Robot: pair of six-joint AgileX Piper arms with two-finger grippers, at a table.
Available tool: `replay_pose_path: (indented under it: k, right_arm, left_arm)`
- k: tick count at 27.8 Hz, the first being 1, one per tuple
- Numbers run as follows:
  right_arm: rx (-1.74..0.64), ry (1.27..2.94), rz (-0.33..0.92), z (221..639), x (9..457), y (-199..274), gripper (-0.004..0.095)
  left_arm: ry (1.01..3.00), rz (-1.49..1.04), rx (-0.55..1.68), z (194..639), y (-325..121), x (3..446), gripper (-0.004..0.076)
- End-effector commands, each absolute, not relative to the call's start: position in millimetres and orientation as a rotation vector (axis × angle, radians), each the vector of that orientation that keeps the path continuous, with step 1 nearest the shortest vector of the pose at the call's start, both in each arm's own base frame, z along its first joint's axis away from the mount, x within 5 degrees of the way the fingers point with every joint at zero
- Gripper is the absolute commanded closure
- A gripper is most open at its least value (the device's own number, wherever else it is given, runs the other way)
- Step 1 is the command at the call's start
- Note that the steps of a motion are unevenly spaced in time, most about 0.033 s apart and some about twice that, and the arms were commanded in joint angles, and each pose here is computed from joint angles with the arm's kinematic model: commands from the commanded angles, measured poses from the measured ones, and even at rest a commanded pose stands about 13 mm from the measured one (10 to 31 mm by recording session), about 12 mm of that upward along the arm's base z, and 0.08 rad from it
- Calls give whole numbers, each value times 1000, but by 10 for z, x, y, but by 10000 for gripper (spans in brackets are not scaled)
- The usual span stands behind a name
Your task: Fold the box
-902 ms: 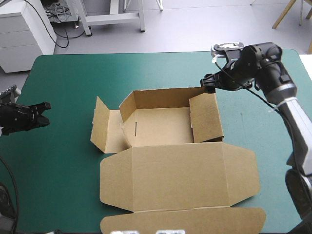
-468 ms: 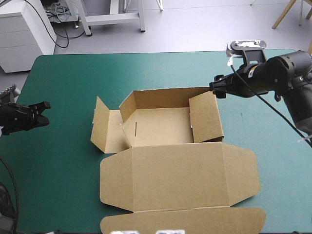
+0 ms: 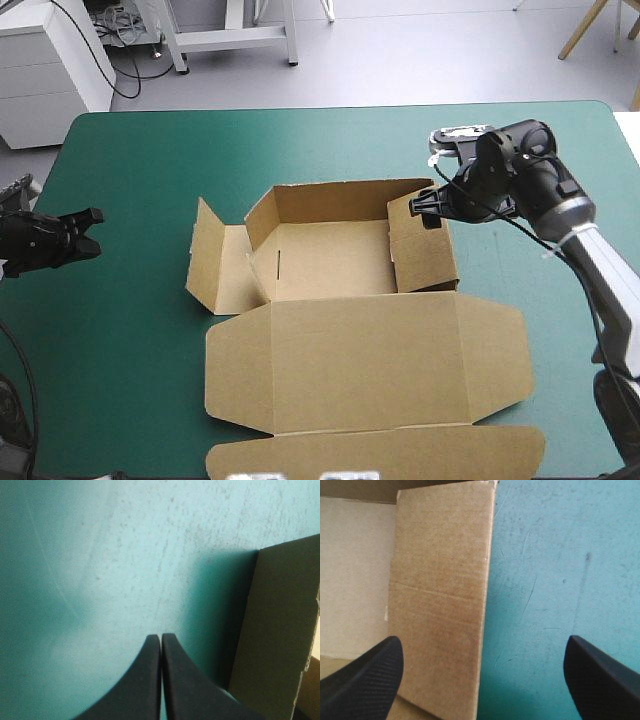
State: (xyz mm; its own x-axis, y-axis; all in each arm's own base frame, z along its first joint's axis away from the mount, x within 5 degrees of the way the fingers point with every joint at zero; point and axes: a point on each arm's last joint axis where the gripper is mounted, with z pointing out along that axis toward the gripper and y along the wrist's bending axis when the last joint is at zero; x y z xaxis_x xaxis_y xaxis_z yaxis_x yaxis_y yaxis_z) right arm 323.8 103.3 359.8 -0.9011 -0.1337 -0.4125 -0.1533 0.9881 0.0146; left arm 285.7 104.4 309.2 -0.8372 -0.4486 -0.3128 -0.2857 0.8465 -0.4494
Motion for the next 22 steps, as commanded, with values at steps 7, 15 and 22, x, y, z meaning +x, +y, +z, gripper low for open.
replay_pose_path:
  k: [7,15,22]
  right_arm:
    - [-282,2772,46,3169,3581,1163,108]
    - [-291,2829,85,2971,3661,1227,112]
    - [-306,2862,73,2961,3632,1217,388]
  left_arm:
    - [2524,-558,-540,3304,1008,2824,734]
    - [2517,-552,-542,3306,1013,2830,734]
    - [2517,-552,-542,3306,1013,2830,734]
